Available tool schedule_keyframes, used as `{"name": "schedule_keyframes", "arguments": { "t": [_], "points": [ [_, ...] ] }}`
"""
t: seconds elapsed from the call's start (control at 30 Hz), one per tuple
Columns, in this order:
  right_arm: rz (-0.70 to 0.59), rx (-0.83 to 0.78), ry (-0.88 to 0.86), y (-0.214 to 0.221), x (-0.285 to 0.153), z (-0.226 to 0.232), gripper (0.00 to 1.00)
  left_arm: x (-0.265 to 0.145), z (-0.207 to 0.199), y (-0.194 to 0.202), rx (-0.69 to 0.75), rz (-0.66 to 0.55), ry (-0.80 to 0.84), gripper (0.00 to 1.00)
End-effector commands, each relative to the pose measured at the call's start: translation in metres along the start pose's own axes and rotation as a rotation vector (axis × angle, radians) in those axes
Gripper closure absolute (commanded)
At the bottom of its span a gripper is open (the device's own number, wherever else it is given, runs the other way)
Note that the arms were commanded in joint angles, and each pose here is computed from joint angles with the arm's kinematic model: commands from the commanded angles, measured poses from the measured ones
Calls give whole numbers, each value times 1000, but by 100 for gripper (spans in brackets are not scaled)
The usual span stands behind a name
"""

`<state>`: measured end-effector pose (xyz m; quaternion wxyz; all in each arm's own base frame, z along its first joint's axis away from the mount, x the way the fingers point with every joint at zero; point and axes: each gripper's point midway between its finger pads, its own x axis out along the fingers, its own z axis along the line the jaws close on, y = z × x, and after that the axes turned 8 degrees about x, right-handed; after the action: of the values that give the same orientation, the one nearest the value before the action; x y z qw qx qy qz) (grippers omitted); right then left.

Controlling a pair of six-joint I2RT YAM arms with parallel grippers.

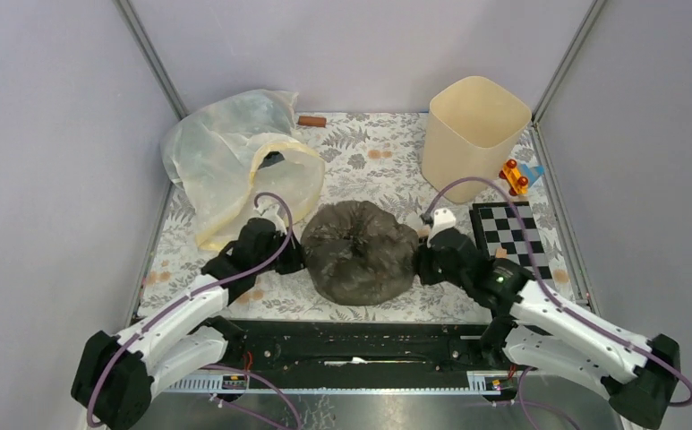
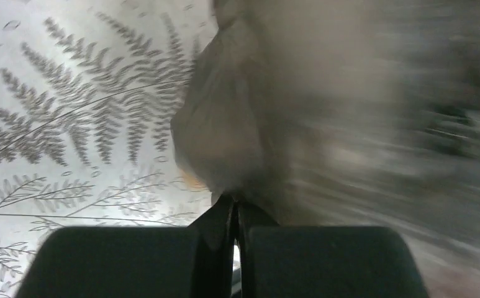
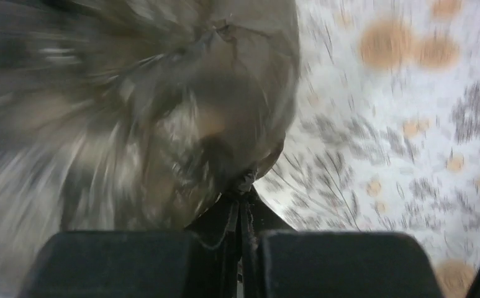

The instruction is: Put the trash bags into the trash bin

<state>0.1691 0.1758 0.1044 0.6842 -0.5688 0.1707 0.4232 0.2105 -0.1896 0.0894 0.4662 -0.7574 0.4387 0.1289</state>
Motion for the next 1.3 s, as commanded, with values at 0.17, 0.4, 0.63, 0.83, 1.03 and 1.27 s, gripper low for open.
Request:
{"name": "schedule_keyframes", "arguments": {
  "t": [0.17,0.4,0.63,0.83,1.03,1.27],
  "points": [
    [-398,88,-298,-140,-117,77,100,-118,-114,-139,186,-327,177,100],
    [-450,87,-281,-155,-147,70,100,-154,-139,-160,235,-348,206,100],
    [-238,27,-300,-114,-119,78,100,-110,-107,-127,249,-167,109,100],
    [30,-97,-655,-62,-114,138,100,-46,-70,-91,236,-8,36,100],
    [-75,-109,-997,-105,-176,198,100,4,-68,-71,210,119,77,100],
    [-372,56,-670,-207,-153,185,100,6,-72,-72,240,121,70,100]
  ]
}}
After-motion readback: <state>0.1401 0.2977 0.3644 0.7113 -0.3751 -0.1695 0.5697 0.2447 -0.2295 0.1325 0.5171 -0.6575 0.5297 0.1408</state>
